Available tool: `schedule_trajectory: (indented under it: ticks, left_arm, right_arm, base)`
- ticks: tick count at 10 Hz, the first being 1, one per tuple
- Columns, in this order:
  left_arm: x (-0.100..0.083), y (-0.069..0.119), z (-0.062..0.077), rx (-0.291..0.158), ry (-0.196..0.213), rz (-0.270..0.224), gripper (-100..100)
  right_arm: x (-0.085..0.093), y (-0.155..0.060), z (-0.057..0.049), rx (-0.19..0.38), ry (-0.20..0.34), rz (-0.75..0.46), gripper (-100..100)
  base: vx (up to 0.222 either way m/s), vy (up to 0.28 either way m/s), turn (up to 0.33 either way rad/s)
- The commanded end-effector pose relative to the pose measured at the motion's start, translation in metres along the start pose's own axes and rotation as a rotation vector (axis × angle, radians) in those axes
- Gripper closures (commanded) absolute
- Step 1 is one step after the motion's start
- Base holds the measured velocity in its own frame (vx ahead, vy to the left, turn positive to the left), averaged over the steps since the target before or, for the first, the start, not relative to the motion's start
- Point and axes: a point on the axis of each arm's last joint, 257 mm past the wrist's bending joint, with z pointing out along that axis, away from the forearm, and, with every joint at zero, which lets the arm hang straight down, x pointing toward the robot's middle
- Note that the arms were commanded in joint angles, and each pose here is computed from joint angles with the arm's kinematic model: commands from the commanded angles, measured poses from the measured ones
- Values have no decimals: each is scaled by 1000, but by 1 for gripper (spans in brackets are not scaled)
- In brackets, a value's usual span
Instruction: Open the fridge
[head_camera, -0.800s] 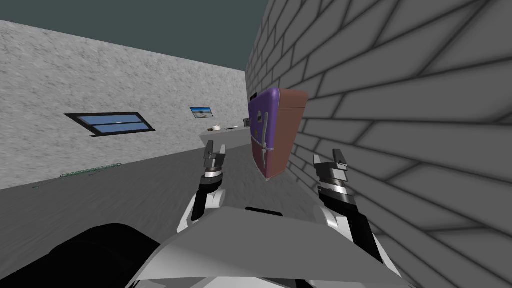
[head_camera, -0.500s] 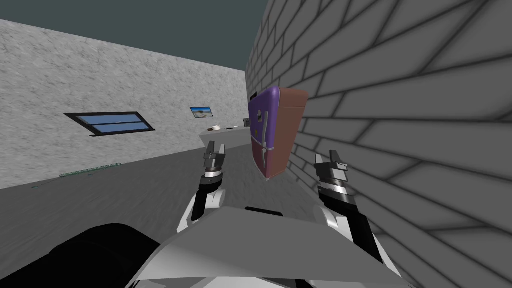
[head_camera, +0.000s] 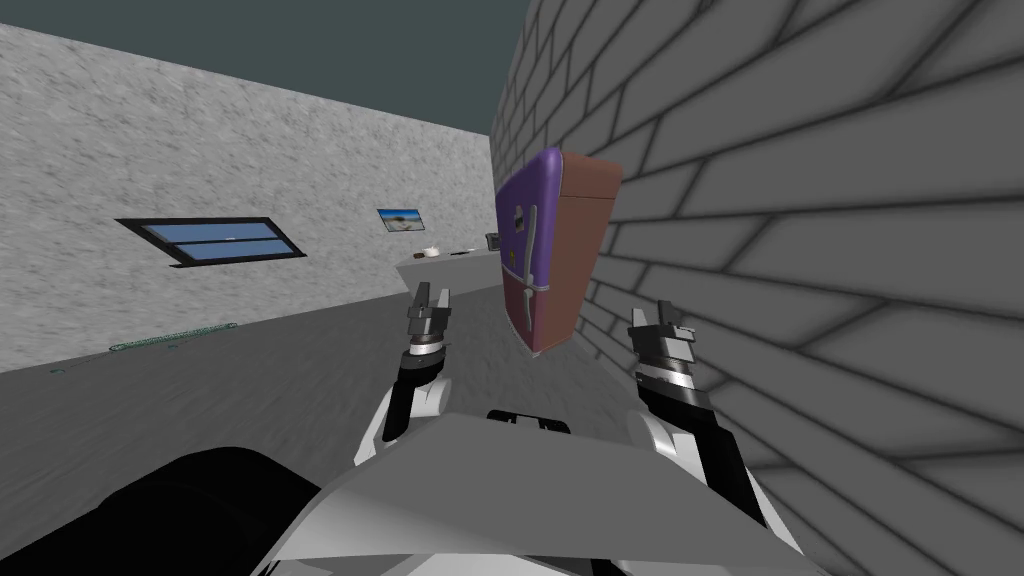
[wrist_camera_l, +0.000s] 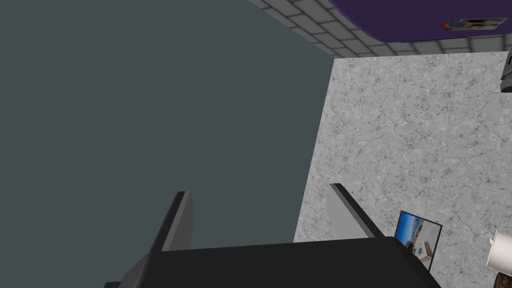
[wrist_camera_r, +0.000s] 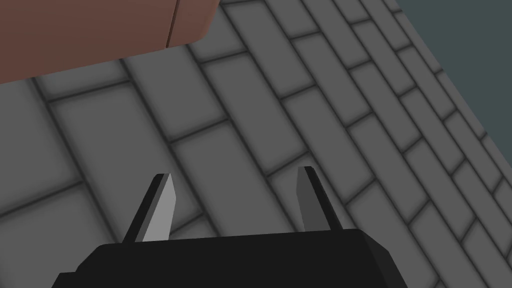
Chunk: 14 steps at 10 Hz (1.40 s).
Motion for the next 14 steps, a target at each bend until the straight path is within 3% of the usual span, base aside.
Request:
schedule_trajectory:
  ticks: [1, 2, 7, 14]
  left_arm:
    - [0, 0, 0, 0, 0, 0, 0]
    - [0, 0, 0, 0, 0, 0, 0]
    - [0, 0, 0, -1, 0, 0, 0]
    - [0, 0, 0, -1, 0, 0, 0]
  right_arm:
    - [0, 0, 0, 0, 0, 0, 0]
    - [6, -2, 2, 1, 35, -35, -100]
    - [38, -13, 14, -13, 158, -239, -100]
    - [73, -21, 30, -62, 234, -484, -100]
  base:
    - [0, 0, 0]
    - [13, 0, 33]
    - [41, 7, 74]
    - [40, 9, 71]
